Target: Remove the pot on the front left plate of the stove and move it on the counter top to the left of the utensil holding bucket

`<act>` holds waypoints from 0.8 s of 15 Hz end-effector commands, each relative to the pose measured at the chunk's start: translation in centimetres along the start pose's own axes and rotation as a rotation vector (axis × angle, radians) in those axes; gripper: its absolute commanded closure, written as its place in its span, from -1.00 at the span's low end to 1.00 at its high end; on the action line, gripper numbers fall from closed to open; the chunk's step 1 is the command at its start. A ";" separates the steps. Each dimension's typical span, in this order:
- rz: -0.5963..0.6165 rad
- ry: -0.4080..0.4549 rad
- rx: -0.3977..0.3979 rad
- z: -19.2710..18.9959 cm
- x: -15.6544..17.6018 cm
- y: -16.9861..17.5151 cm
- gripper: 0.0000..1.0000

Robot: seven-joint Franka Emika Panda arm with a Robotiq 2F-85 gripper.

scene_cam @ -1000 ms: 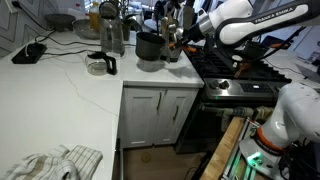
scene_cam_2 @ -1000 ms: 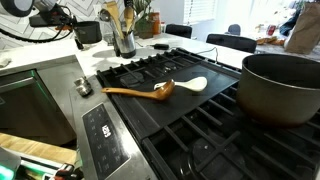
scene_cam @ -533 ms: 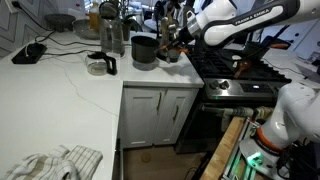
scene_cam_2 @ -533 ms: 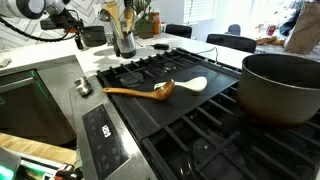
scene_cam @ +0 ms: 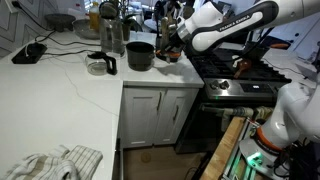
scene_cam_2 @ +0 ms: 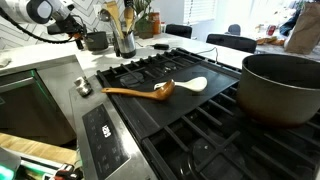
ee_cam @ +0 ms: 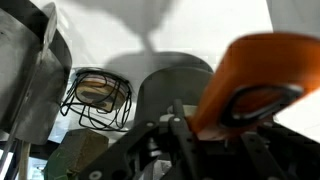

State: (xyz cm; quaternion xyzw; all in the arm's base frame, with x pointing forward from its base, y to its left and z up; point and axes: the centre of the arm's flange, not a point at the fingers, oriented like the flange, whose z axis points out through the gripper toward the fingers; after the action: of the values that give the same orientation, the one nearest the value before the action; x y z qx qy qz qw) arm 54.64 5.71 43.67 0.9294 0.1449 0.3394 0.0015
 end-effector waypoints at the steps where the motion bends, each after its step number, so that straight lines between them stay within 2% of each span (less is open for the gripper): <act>1: -0.020 0.046 -0.022 0.4 1.7 0.1 0.85; 12: -0.051 0.042 -0.003 1.8 1.8 -1.1 0.85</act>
State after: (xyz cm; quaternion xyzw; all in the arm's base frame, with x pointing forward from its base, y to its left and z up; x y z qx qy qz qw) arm 56.24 7.71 42.43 0.9266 0.1634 0.3385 0.0088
